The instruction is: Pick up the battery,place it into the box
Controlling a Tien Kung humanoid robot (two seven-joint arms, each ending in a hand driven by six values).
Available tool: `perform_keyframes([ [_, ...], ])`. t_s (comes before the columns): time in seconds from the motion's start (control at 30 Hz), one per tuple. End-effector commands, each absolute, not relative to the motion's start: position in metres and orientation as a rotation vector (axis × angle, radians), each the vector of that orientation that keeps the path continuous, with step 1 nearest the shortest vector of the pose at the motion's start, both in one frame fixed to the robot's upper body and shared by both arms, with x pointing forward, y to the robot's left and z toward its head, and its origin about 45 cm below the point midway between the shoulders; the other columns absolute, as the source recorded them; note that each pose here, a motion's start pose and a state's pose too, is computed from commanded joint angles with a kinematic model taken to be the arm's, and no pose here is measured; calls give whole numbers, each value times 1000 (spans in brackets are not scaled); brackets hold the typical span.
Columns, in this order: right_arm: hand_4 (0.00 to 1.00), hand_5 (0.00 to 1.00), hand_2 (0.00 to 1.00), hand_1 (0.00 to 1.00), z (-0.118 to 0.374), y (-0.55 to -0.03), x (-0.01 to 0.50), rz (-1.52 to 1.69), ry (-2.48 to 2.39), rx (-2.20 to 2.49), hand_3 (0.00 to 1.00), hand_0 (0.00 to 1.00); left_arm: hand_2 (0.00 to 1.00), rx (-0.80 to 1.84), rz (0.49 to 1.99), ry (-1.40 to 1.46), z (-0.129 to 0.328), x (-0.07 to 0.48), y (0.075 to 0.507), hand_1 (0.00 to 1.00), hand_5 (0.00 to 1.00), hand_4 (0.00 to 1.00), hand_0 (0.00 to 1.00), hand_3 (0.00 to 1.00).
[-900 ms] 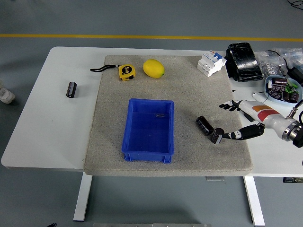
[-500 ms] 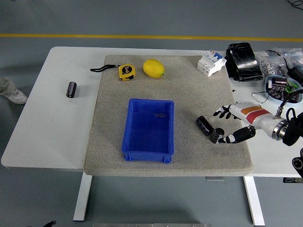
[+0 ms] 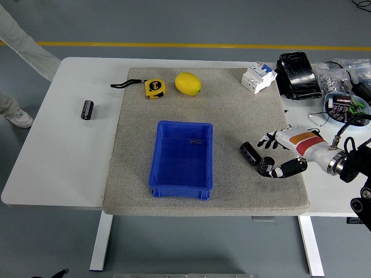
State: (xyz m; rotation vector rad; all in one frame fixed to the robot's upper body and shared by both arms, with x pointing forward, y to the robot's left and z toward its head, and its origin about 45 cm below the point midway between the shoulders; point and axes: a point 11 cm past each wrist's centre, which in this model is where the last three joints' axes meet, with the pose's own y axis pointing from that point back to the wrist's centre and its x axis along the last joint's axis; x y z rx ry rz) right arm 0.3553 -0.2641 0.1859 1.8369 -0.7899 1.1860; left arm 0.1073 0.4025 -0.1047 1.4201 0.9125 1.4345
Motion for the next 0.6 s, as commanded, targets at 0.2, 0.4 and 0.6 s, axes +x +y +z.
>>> perform_keyframes([
  [0.2,998,326,528,505,183,-263,356,1212,-804,1823,540,384,801,1420,1435,913,-105,107,402,679,786,750,720,795],
  [0.4,998,267,502,466,181,-263,356,1208,-823,1829,504,359,798,1419,1435,912,-105,108,402,677,783,750,718,794],
  [0.6,998,278,500,463,176,-262,356,1198,-829,1833,505,351,798,1419,1435,911,-105,108,402,674,782,753,718,793],
])
